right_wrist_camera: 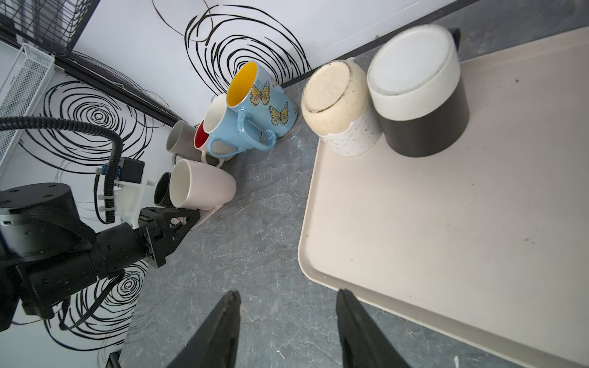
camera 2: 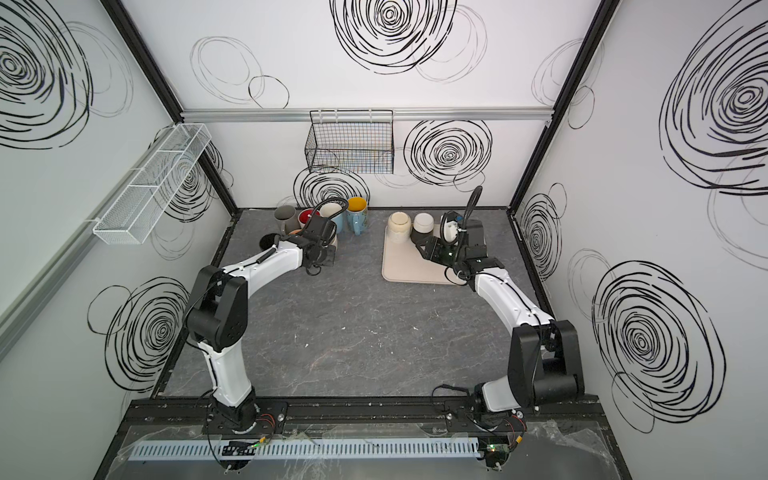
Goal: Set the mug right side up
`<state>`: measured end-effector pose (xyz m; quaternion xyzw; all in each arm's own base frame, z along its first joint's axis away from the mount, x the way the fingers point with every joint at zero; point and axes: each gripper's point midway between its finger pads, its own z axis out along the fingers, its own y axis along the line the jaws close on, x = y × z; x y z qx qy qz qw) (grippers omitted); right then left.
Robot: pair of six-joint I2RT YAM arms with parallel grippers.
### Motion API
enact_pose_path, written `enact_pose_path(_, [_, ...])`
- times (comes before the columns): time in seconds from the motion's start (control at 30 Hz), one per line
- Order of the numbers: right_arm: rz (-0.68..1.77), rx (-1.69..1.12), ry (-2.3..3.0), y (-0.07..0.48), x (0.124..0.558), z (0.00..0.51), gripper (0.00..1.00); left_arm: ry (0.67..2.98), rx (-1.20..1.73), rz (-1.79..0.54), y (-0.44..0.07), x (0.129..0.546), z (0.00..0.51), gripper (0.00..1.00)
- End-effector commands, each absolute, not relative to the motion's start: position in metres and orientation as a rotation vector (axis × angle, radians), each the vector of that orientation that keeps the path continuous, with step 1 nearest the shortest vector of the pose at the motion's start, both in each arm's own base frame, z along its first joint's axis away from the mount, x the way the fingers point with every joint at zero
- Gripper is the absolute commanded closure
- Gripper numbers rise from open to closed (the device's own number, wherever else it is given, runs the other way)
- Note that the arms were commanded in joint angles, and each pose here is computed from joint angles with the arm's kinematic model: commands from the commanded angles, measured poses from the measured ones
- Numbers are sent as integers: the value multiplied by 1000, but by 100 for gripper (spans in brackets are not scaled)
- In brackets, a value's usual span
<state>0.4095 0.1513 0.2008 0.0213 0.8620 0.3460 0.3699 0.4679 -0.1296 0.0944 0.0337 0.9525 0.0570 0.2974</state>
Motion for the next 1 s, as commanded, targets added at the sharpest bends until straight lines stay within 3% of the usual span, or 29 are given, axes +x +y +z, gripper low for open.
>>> enact_pose_path(0.0, [811,72,2204,137,432,204,47,2455,77,200,-122,492,114,100])
enact_pose_path(0.13, [744,112,2207,123,460,201,47,2470,71,220,-115,497,106,100])
enact_pose_path(0.4, [697,151,2195,106,515,196,47,2487,55,209,-108,499,95,87])
enact_pose_path(0.67, [675,110,2193,101,564,192,46,2480,46,197,-108,498,97,63])
enact_pose_path(0.97, [690,60,2166,96,603,192,45,2434,52,160,-115,497,125,51])
